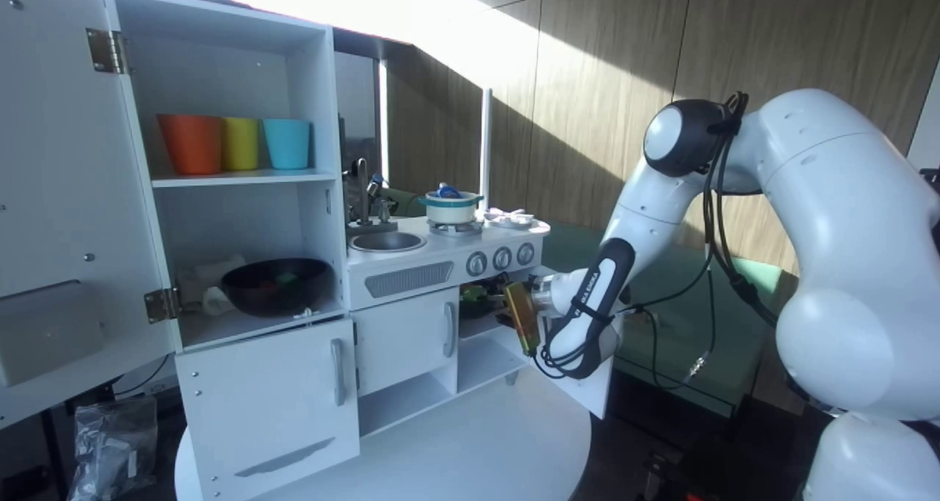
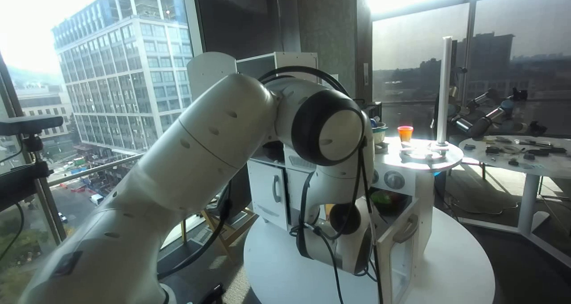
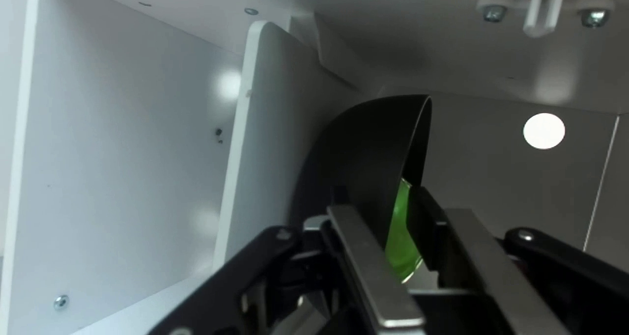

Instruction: Put the bowl in the cabinet on the table

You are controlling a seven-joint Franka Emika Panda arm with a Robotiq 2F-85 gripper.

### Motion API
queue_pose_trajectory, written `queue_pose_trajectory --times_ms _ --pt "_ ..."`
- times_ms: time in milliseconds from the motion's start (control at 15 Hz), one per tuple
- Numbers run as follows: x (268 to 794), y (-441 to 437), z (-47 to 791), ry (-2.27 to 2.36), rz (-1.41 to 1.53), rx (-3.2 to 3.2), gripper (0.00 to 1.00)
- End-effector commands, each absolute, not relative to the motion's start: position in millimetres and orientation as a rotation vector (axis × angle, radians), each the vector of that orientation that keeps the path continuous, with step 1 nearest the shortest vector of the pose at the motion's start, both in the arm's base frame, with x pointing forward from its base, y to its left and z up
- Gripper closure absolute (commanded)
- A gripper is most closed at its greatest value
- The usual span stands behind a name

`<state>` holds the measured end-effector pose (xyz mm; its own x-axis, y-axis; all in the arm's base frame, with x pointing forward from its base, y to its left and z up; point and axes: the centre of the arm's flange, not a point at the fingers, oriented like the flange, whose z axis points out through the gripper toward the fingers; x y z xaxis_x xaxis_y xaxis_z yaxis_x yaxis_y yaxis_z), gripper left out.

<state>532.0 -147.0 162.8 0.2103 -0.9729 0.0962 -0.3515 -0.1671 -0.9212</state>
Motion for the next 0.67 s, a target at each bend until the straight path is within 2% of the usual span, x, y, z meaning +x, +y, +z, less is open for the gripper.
queue_pose_trajectory --times_ms 0,133,333,600 --pt "548.9 -163.1 161.4 1.26 -0.981 -1.608 0.8" --pt "550.1 -165.6 159.7 1.273 -0.99 -1.6 0.75" --pt "552.3 -167.3 157.1 1.28 -0.99 -1.604 0.84" --pt "551.5 -168.2 155.9 1.282 -0.999 -1.611 0.84"
